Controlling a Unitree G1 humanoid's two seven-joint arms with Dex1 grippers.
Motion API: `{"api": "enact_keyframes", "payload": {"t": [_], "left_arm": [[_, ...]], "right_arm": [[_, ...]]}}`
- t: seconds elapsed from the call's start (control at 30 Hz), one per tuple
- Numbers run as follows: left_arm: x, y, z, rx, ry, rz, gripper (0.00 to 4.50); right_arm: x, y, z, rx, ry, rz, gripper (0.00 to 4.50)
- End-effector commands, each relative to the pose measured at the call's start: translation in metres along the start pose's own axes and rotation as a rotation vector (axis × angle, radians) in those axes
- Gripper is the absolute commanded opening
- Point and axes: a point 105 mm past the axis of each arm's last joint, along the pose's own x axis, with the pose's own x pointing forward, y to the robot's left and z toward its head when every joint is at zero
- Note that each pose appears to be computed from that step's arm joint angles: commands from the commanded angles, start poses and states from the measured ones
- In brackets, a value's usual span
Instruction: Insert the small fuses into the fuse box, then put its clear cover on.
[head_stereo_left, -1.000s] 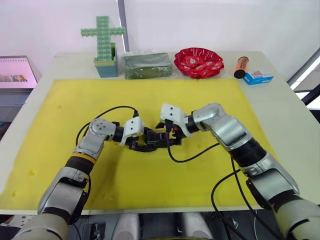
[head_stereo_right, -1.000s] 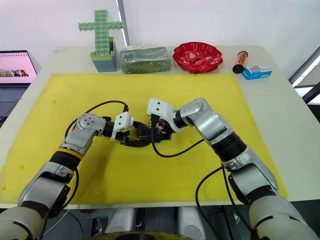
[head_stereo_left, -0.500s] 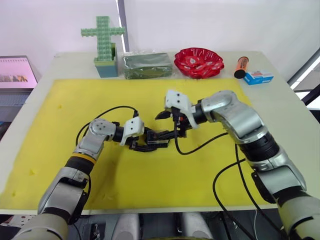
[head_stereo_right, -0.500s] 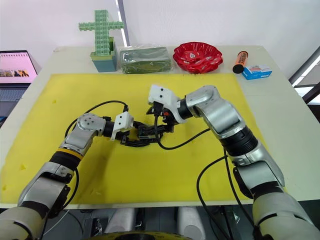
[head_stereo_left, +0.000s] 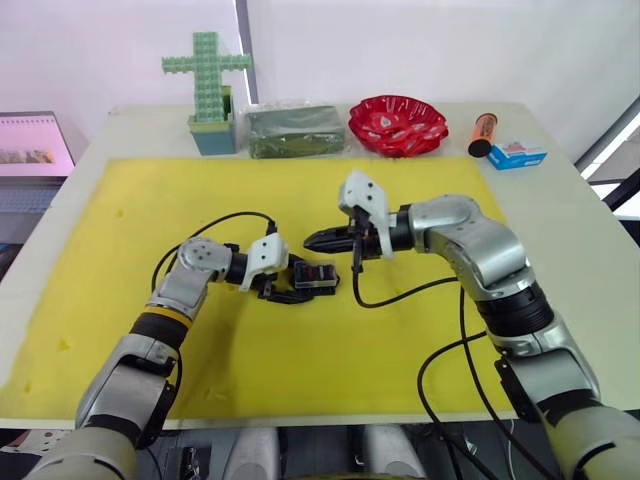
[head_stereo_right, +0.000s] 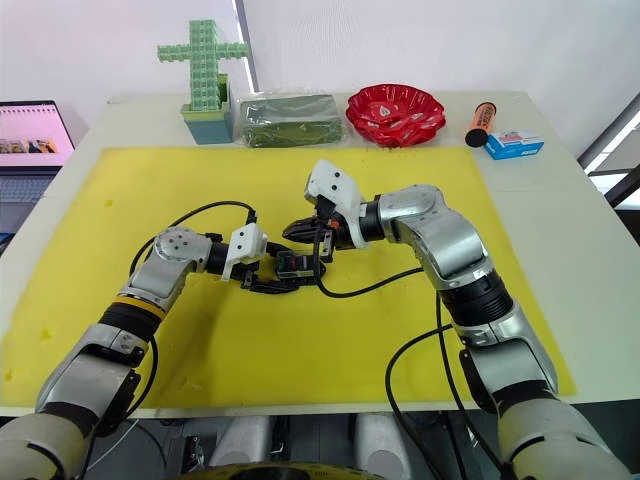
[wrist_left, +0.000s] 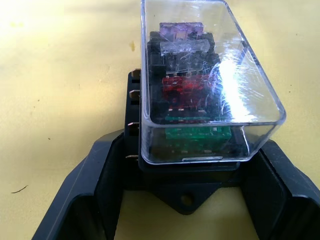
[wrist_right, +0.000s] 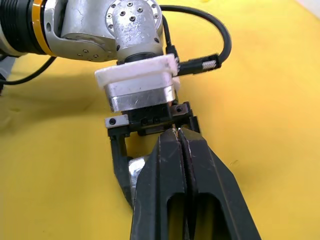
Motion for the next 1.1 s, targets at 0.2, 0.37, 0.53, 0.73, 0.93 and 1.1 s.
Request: {"api": "enact_keyframes", "payload": {"t": [0.2,0.37,0.53,0.73,0.93,1.1], "left_arm": [[-0.001,-0.002,-0.010,-0.031,0.034,0.015,2.83],[-0.001,-0.003,-0.011,-0.035,0.035,0.015,2.83],[-0.002,-0.003,-0.011,-0.036,0.037,0.018,2.83],[-0.003,-0.005,-0.011,-0.040,0.035,0.020,2.83],[-0.003,-0.005,-0.012,-0.043,0.042,0.019,2.83],[-0.004,-0.005,-0.012,-0.040,0.045,0.017,2.83]], "right_arm": [[0.011,0.007,-0.033,0.079,-0.007,0.028,0.02],[0.025,0.003,-0.105,0.093,0.221,-0.017,0.02],[0.022,0.003,-0.123,0.077,0.283,-0.009,0.02],[0.020,0.005,-0.125,0.065,0.300,0.004,0.02],[0.021,0.002,-0.100,0.028,0.244,0.004,0.02],[0.022,0.005,-0.087,-0.006,0.210,0.017,0.02]]}}
